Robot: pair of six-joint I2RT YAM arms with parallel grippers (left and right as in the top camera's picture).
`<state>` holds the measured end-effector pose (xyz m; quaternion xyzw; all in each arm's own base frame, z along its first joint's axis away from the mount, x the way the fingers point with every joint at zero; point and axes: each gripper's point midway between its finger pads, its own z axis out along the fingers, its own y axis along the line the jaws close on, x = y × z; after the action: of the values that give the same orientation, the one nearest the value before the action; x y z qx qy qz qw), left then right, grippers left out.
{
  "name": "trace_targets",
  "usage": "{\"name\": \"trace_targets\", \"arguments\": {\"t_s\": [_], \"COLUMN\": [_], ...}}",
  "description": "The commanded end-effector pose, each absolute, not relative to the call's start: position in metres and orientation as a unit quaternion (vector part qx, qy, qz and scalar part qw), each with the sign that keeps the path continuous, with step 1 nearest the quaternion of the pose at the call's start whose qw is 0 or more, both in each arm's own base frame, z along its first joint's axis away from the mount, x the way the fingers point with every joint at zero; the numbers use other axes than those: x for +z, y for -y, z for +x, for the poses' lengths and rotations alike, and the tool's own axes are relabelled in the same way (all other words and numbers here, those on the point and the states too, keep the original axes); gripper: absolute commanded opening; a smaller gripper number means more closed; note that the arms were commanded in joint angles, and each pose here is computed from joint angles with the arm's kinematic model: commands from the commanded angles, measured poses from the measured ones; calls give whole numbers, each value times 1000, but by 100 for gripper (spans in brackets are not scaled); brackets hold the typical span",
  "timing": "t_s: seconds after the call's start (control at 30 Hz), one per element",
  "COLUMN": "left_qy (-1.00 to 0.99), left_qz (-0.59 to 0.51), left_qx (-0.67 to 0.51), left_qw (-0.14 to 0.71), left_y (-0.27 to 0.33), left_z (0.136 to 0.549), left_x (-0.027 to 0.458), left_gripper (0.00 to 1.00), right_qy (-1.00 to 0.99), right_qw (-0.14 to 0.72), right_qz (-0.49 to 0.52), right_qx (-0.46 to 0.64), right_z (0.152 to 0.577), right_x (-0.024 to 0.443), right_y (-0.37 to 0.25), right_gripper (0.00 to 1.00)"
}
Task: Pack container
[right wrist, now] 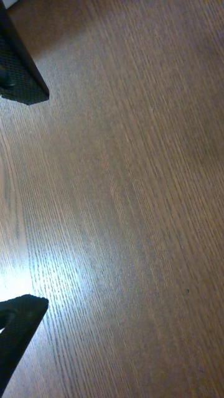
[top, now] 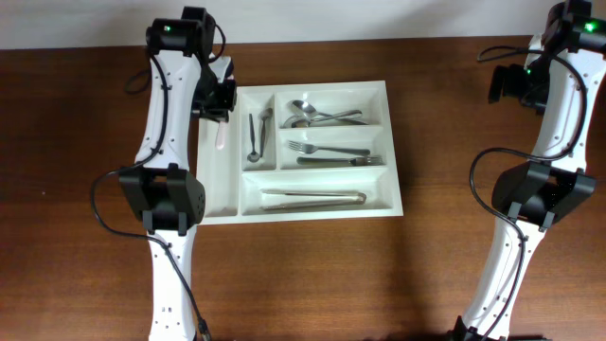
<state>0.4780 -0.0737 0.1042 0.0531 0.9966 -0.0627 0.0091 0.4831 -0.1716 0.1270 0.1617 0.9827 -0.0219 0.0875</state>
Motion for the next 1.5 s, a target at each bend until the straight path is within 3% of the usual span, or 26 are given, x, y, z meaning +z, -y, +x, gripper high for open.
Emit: {"name": "trace_targets", "arguments": {"t_s": [0.0, 0.43, 0.67, 0.83, 1.0, 1.03, 1.27, 1.47], "left_qy": [-997, -995, -995, -995, -996, -996, -994, -974], "left_qz": [44, 14, 14, 14, 30, 35, 43, 55], "left_qx": [-62, -33, -33, -33, -36, -36, -39, -23], "left_qw": [-28, -91, -91, -91, -78, -70, 88, 220], "left_y": [70, 60, 60, 60, 60, 60, 62, 54], "left_z": [467, 444, 444, 444, 449, 452, 493, 480], "left_x": [87, 59, 59, 59, 63, 66, 153, 265], "left_gripper": [2, 2, 36, 80, 87, 93, 99, 100], "right_qy": [-982, -982, -982, -982, -982, -982, -982, -982], "right_qw": [96, 96, 96, 96, 96, 96, 96, 96], "right_qz": [160, 160, 160, 160, 160, 160, 160, 160], "right_qx": [-21, -21, -21, -21, -21, -21, -21, -21], "right_z": [482, 482, 482, 482, 482, 482, 482, 482], "right_x": [137, 137, 137, 137, 137, 137, 137, 137], "right_y": [172, 172, 172, 172, 172, 172, 172, 172], "right_gripper": [99, 99, 99, 99, 99, 99, 99, 99]}}
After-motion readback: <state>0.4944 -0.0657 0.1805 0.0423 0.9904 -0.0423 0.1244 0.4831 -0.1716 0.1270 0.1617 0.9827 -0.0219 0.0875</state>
